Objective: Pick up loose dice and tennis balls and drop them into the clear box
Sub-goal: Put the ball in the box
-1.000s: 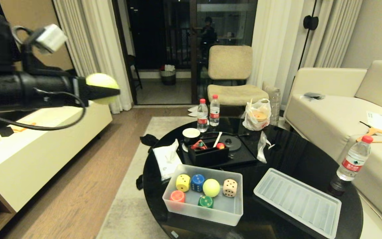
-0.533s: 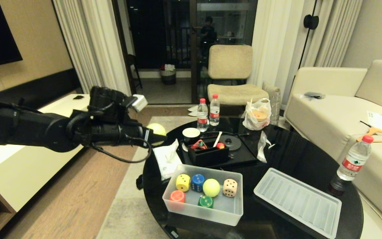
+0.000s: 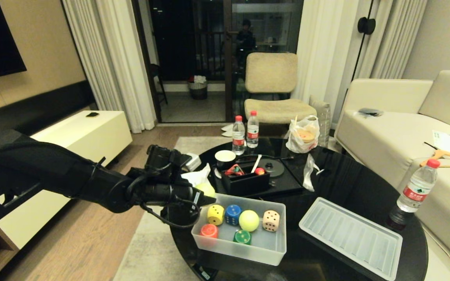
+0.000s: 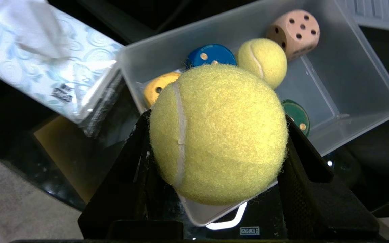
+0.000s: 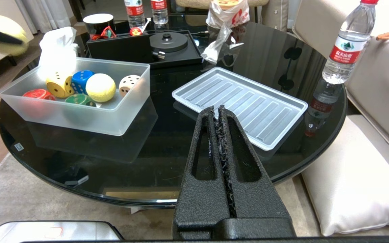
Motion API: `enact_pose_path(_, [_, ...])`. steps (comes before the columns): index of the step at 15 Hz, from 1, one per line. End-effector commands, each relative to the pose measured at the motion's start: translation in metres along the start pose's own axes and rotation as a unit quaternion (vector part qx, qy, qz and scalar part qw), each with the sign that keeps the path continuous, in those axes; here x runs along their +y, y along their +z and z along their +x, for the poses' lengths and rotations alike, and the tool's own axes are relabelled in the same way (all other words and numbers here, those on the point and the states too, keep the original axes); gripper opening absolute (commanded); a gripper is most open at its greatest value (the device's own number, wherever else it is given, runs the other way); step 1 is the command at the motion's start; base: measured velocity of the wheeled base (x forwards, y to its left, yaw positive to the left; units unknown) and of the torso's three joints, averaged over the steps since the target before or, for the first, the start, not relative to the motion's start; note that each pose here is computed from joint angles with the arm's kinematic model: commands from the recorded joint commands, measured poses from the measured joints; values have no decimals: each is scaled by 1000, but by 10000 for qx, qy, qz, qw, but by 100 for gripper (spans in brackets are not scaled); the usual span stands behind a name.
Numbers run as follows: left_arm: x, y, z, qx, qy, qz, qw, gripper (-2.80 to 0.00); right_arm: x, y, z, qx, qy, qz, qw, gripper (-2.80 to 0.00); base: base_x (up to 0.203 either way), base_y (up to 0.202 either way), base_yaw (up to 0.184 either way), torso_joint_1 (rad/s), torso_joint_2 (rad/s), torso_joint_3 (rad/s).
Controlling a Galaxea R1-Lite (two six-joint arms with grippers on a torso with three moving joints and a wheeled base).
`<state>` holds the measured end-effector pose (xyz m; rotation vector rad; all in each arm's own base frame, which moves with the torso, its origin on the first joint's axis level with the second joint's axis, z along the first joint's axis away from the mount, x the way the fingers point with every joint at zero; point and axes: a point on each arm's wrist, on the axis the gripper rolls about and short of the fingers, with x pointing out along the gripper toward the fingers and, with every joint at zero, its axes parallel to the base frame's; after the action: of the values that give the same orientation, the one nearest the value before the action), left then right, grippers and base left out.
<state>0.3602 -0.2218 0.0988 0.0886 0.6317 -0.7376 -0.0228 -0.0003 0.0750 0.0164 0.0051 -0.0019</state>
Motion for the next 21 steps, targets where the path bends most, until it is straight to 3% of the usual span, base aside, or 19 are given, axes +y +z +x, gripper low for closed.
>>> enact_pose_path(1, [-5, -9, 16, 148, -62, 46, 9999, -280, 0, 0, 0, 5, 2, 2, 10000, -280, 0, 0, 0, 0, 0, 0])
enact_pose_path(9, [-18, -23, 53, 347, -125, 142, 9992, -280, 0, 0, 0, 5, 2, 2, 10000, -280, 0, 0, 0, 0, 0, 0])
enact_pose_path(21, [-17, -46, 84, 633, -9, 157, 9979, -280, 0, 0, 0, 5, 2, 2, 10000, -280, 0, 0, 0, 0, 0, 0])
